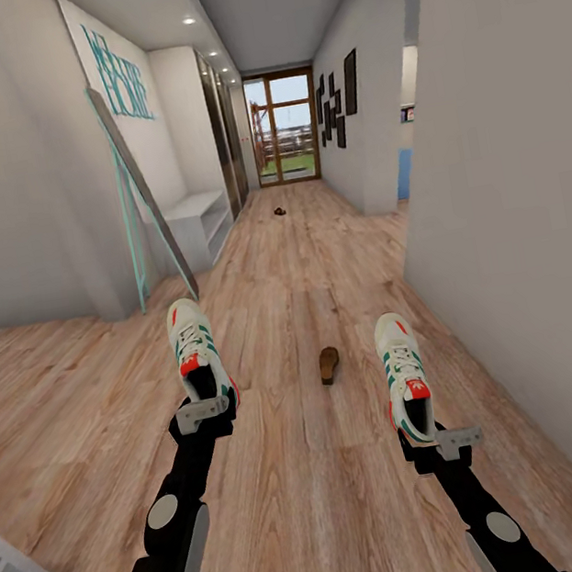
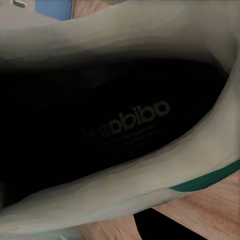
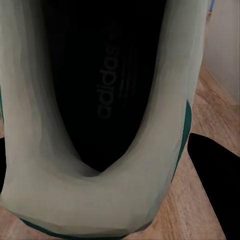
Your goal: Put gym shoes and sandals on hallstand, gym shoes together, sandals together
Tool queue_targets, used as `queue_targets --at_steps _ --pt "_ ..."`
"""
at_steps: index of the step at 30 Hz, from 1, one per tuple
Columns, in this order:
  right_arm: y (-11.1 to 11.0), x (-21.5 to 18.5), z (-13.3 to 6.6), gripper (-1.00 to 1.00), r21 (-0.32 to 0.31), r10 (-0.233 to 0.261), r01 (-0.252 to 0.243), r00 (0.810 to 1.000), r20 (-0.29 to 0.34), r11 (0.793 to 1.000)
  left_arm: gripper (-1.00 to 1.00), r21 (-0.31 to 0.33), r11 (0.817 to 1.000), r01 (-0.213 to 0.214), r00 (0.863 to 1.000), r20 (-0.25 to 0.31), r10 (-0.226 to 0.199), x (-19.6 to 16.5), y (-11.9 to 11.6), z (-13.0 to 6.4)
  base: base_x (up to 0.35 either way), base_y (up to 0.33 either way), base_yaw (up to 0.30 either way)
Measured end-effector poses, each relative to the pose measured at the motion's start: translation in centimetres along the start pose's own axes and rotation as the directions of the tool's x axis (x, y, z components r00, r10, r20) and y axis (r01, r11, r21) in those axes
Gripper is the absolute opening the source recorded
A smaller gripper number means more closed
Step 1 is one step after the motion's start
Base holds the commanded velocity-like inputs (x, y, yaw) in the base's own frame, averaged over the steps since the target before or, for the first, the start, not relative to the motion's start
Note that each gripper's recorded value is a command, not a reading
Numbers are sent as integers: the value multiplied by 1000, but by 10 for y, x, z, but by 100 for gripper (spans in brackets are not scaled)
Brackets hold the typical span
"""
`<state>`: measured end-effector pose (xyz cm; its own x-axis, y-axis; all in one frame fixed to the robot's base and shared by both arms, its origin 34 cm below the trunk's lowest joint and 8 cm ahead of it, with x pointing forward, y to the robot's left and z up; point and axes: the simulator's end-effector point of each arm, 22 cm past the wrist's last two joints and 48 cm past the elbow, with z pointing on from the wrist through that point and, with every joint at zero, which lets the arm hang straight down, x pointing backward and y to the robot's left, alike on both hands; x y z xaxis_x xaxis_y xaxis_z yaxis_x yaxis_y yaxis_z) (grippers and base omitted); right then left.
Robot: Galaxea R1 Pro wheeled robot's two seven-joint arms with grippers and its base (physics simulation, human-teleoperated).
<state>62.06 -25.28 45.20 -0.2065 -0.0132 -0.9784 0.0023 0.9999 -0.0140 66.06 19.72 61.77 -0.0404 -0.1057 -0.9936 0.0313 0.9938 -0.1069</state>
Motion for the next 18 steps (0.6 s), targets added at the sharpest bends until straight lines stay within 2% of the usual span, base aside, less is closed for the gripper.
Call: queue_targets --at_steps 6,12,18 --pt "0 0 0 -100 0 -3 3 1000 0 1000 -100 0 1000 0 1000 0 0 0 0 0 180 -179 80" --pt "0 0 0 -100 0 -4 4 1000 0 1000 -100 0 1000 0 1000 0 0 0 0 0 142 -181 255" --pt "0 0 0 -100 0 -4 4 1000 0 1000 -100 0 1000 -1 1000 0 1 0 0 0 26 -163 289"
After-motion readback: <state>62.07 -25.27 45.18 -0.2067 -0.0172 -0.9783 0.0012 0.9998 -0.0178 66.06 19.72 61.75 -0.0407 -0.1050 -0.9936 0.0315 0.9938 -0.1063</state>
